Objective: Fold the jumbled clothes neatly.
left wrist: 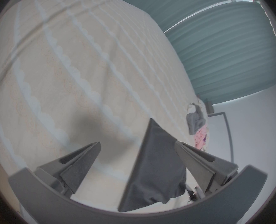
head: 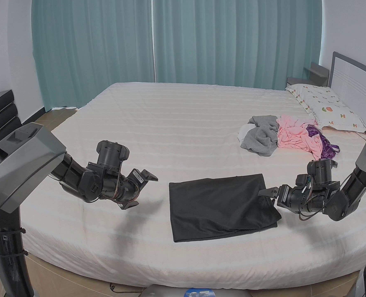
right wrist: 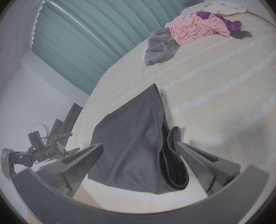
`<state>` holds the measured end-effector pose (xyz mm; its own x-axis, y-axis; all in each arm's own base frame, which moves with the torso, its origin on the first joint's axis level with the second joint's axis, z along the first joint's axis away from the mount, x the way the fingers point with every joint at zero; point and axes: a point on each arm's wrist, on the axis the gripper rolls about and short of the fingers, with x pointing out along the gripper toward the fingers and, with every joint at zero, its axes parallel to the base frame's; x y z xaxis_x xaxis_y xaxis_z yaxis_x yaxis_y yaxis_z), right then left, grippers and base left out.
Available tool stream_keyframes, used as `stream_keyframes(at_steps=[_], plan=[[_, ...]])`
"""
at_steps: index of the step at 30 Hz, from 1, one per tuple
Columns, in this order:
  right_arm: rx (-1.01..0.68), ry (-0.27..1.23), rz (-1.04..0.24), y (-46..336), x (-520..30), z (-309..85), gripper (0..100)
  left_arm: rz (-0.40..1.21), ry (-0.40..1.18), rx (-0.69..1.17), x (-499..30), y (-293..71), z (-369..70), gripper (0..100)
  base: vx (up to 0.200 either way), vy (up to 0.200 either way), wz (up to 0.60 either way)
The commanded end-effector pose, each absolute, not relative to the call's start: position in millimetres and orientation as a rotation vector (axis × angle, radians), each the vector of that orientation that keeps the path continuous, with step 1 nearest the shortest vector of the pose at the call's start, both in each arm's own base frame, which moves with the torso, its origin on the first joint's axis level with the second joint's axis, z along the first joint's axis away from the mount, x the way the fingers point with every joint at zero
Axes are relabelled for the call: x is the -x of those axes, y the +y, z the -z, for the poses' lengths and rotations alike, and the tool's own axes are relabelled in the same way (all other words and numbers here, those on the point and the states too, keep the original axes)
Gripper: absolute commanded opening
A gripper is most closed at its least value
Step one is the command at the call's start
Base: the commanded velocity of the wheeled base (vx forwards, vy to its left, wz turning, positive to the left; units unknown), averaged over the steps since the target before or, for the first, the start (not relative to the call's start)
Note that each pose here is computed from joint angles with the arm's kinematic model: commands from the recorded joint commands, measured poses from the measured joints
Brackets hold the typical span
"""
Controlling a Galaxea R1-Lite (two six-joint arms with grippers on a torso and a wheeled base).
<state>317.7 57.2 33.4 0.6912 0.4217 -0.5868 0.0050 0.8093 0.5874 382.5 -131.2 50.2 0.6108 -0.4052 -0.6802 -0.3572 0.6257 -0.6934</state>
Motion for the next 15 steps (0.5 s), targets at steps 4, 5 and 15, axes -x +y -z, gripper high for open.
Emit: stream_keyframes(at_steps=[4, 5, 15], plan=[[-0.596, 0.782, -0.254, 51, -302, -40, 100, 0.063, 0.898, 0.983, -382, -130, -54, 100, 0.0, 0.0, 0.0], [-0.595, 0.787, -0.255, 52, -300, -39, 100, 0.063, 0.898, 0.983, -383, -130, -53, 100, 0.0, 0.0, 0.0], [-0.597, 0.816, -0.248, 54, -300, -31, 100, 0.054, 0.908, 0.982, -384, -130, -47, 100, 0.0, 0.0, 0.0]])
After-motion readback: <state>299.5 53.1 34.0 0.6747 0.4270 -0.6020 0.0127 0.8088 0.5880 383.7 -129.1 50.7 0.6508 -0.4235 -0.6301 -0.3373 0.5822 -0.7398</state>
